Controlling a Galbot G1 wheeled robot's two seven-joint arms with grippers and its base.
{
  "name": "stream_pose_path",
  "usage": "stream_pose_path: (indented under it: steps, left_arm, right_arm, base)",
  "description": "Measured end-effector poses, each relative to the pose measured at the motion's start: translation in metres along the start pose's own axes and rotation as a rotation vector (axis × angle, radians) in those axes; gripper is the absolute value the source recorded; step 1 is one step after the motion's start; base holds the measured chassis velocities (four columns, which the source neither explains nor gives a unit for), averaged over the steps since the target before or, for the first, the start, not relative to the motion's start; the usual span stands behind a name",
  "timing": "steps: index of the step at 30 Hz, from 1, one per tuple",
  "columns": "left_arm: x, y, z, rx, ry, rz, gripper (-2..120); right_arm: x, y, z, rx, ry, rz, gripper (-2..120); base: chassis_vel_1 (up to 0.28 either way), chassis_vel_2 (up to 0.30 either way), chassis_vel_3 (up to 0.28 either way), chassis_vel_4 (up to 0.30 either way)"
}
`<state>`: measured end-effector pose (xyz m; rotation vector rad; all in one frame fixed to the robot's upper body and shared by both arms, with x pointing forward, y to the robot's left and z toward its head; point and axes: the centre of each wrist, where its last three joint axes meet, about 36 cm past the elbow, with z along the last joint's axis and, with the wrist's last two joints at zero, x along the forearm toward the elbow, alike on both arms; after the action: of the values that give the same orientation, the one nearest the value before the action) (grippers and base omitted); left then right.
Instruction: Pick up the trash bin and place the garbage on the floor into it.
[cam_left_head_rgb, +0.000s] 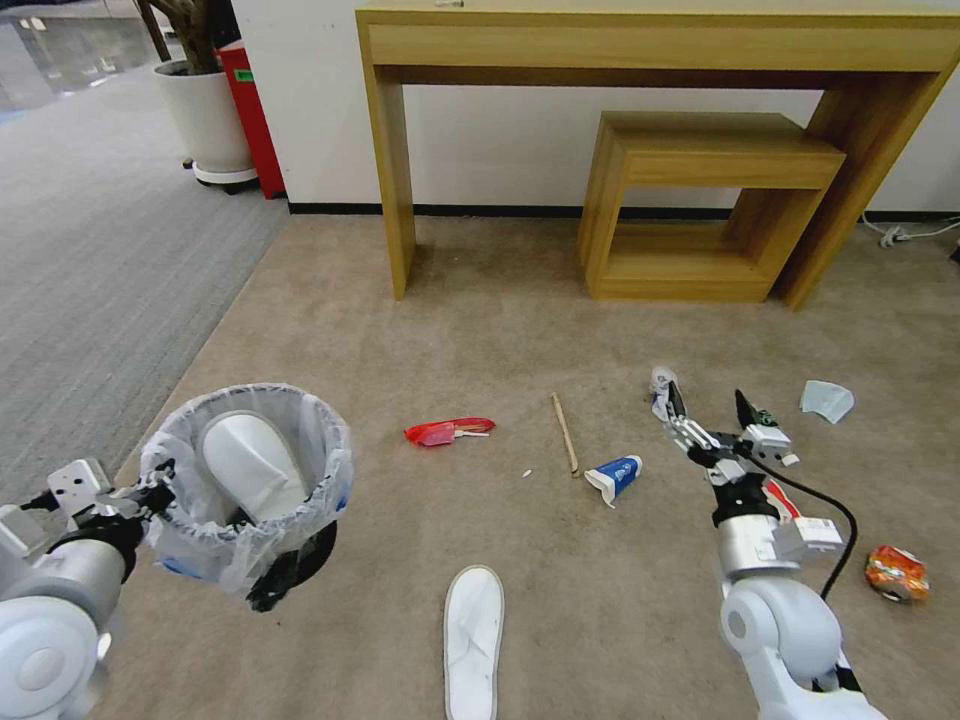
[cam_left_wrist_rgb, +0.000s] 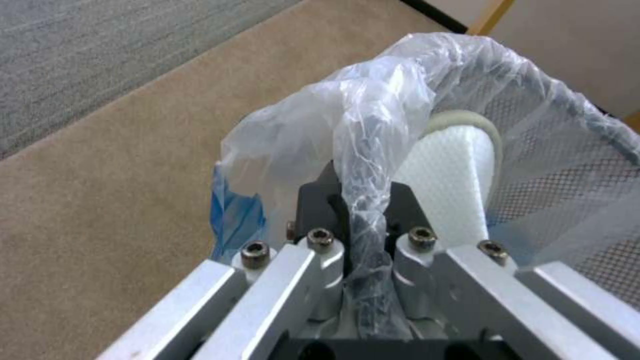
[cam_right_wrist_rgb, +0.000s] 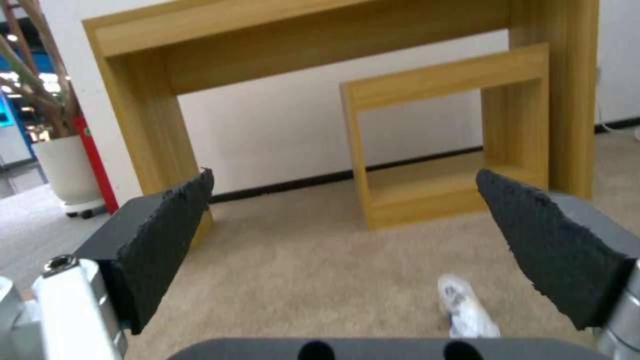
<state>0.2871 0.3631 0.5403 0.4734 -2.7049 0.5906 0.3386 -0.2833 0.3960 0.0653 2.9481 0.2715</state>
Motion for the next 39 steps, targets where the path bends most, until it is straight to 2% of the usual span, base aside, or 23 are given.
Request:
stream_pose_path:
  steps: [9,16,18,19,20,23,24,25,26,27,28,29,31,32,35,39]
  left_arm:
    - [0.003,0.005,-0.002,0.021,-0.004,-0.010,3]
    - [0.004,0.005,0.001,0.026,0.002,-0.011,3]
    - [0.007,0.002,0.002,0.023,0.001,-0.005,3]
    - [0.008,0.000,0.002,0.020,0.001,-0.001,3]
    - [0.008,0.000,0.002,0.020,0.001,-0.001,3]
    - [0.011,-0.002,0.005,0.014,0.005,0.001,3]
    - [0.011,-0.002,0.005,0.014,0.005,0.001,3]
    - [0.012,-0.002,0.005,0.013,0.006,0.001,3]
    - [0.012,-0.002,0.005,0.011,0.008,0.000,3]
    - [0.012,-0.002,0.005,0.011,0.009,-0.001,3]
    - [0.012,-0.002,0.005,0.011,0.009,-0.001,3]
    - [0.012,-0.002,0.005,0.010,0.009,-0.001,3]
    - [0.012,-0.002,0.006,0.007,0.009,-0.001,3]
    - [0.012,-0.002,0.006,0.007,0.009,-0.001,3]
    - [0.012,-0.004,0.007,0.003,0.013,0.002,3]
    - [0.011,-0.004,0.007,0.001,0.013,0.001,3]
  right_arm:
    - [0.009,0.003,0.019,0.028,0.024,-0.008,100]
    - [0.017,0.016,0.037,0.047,0.075,-0.066,100]
    - [0.018,0.020,0.041,0.038,0.113,-0.081,100]
    - [0.018,0.024,0.044,0.007,0.164,-0.089,100]
    - [0.018,0.024,0.044,0.007,0.164,-0.089,100]
    - [0.022,0.044,0.050,-0.096,0.404,-0.086,100]
    - [0.022,0.044,0.050,-0.096,0.404,-0.086,100]
    - [0.023,0.053,0.053,-0.108,0.482,-0.078,100]
    - [0.026,0.070,0.058,-0.122,0.603,-0.068,100]
    - [0.028,0.080,0.059,-0.127,0.674,-0.062,100]
    - [0.028,0.080,0.059,-0.127,0.674,-0.062,100]
    - [0.030,0.089,0.060,-0.131,0.734,-0.061,100]
    - [0.033,0.114,0.061,-0.139,0.912,-0.077,100]
    - [0.033,0.114,0.061,-0.139,0.912,-0.077,100]
    - [0.031,0.135,0.061,-0.150,1.108,-0.139,100]
    - [0.028,0.141,0.064,-0.132,1.187,-0.182,100]
  base:
    - [0.000,0.000,0.000,0.000]
    - [0.000,0.000,0.000,0.000]
    - [0.000,0.000,0.000,0.000]
    - [0.000,0.000,0.000,0.000]
    - [0.000,0.000,0.000,0.000]
    - [0.000,0.000,0.000,0.000]
    - [0.000,0.000,0.000,0.000]
    - [0.000,0.000,0.000,0.000]
    - [0.000,0.000,0.000,0.000]
    - [0.000,0.000,0.000,0.000]
    - [0.000,0.000,0.000,0.000]
    - [0.000,0.000,0.000,0.000]
    - [0.000,0.000,0.000,0.000]
    - [0.000,0.000,0.000,0.000]
    - [0.000,0.000,0.000,0.000]
    - [0.000,0.000,0.000,0.000]
